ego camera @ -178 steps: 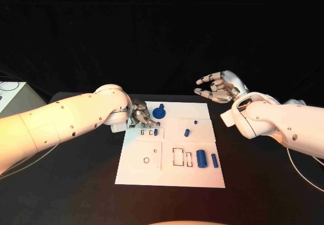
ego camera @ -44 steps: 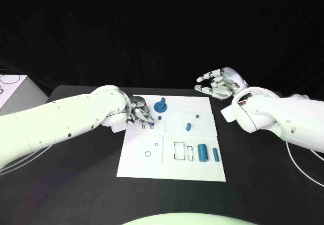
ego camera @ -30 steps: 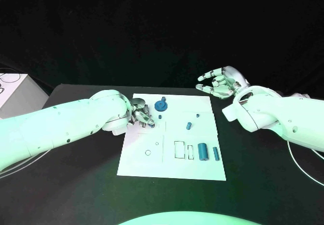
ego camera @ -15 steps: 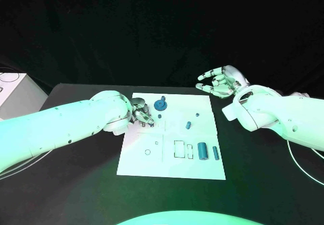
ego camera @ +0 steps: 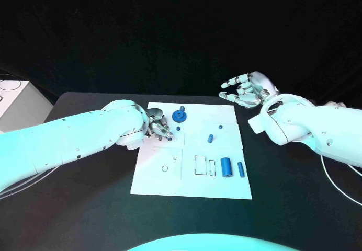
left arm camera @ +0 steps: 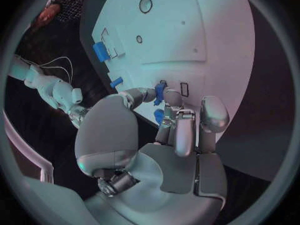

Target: Assemble the parts on the task board

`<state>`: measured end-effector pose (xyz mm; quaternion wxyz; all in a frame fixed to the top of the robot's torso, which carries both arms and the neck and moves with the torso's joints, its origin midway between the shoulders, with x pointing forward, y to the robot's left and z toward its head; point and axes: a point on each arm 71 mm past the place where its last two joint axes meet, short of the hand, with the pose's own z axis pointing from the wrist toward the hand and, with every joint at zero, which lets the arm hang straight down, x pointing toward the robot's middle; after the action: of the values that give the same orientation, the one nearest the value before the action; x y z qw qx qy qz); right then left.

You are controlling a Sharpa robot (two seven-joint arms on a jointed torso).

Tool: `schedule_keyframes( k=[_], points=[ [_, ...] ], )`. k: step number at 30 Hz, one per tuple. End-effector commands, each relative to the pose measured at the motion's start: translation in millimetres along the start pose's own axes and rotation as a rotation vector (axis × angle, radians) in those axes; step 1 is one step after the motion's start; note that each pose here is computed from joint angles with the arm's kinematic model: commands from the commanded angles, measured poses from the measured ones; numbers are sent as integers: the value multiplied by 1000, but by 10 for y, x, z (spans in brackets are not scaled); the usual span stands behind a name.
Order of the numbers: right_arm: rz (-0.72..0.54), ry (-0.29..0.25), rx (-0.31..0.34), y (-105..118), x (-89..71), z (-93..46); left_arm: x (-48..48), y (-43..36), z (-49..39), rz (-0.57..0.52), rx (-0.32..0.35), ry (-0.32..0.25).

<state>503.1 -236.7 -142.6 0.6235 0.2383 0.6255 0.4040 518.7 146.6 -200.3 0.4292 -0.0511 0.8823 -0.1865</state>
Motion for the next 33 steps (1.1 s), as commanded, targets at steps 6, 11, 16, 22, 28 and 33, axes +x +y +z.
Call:
schedule_keyframes(
  k=[6, 11, 16, 22, 28, 33],
  points=[
    [2, 3, -1, -1, 4, 2, 45, -1, 7, 25, 4, 46],
    [2, 4, 0, -3, 5, 3, 52, -4, 6, 27, 6, 52],
    [2, 4, 1, -4, 4, 2, 52, -2, 7, 27, 6, 52],
    [2, 4, 1, -5, 4, 2, 49, 7, 11, 29, 2, 54],
    [2, 5, 1, -5, 5, 2, 48, 2, 22, 32, -1, 58],
    [2, 6, 1, -3, 7, 3, 55, -19, 42, 38, -2, 67]
  ],
)
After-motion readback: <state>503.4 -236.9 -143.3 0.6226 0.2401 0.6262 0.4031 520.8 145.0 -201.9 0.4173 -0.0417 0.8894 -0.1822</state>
